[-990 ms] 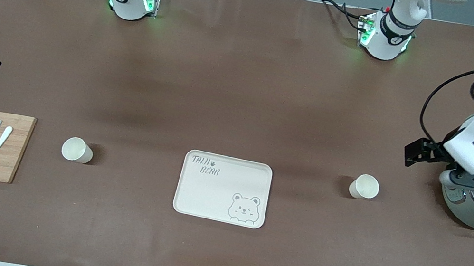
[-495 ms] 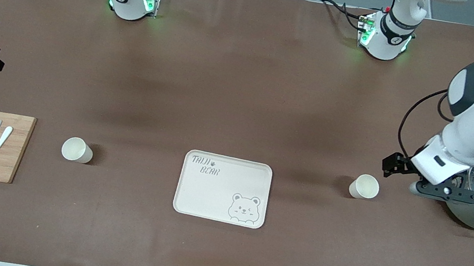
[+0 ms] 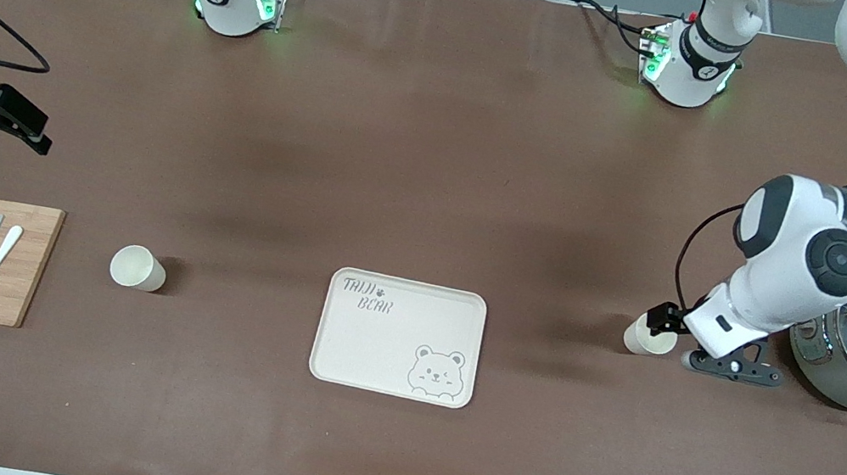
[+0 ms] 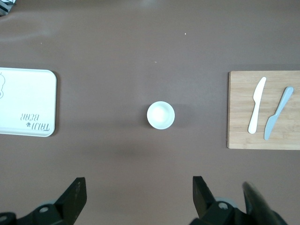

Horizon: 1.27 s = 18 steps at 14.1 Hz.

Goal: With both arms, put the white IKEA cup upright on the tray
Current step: 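Reach the left gripper down to the white cup beside the pot, then grasp the cup with the left gripper while the right gripper reaches the other cup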

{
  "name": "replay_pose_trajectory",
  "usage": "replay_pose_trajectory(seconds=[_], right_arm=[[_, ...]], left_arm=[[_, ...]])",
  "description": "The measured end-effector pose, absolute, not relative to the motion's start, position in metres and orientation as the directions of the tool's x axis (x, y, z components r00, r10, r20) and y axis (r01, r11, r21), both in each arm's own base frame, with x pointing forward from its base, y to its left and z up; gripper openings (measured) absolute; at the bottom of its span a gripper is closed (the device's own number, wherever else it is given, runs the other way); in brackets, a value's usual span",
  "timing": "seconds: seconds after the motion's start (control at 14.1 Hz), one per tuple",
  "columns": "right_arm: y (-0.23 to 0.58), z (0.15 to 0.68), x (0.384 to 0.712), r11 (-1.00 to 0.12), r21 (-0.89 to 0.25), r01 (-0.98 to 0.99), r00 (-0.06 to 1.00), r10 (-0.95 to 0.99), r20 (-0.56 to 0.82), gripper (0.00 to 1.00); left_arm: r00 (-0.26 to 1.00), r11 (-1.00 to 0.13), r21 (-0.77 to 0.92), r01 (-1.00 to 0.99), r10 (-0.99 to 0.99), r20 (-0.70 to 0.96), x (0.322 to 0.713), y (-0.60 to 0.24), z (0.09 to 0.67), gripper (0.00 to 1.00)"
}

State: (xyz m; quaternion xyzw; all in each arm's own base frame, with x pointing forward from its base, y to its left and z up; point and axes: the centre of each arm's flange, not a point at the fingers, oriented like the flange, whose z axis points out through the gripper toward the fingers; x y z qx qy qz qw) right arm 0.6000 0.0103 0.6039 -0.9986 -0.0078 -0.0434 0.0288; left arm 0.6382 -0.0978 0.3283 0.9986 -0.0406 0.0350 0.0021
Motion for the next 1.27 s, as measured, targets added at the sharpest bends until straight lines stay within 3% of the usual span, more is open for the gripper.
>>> replay_pose_trajectory(seconds=[0.57,1.27], right_arm=[[-0.019,0.584,0.614,-1.000,0.002,0.030,0.996,0.030,0.089,1.00],[-0.063,0.488,0.671,-0.998,0.043,0.044,0.990,0.050,0.135,1.00]], left_arm=[[0.992,-0.996,0.012,-0.085,-0.084,0.092,0.650,-0.087,0.266,1.00],[0.996,-0.997,0.008,-0.073,-0.073,0.060,0.639,-0.056,0.250,1.00]])
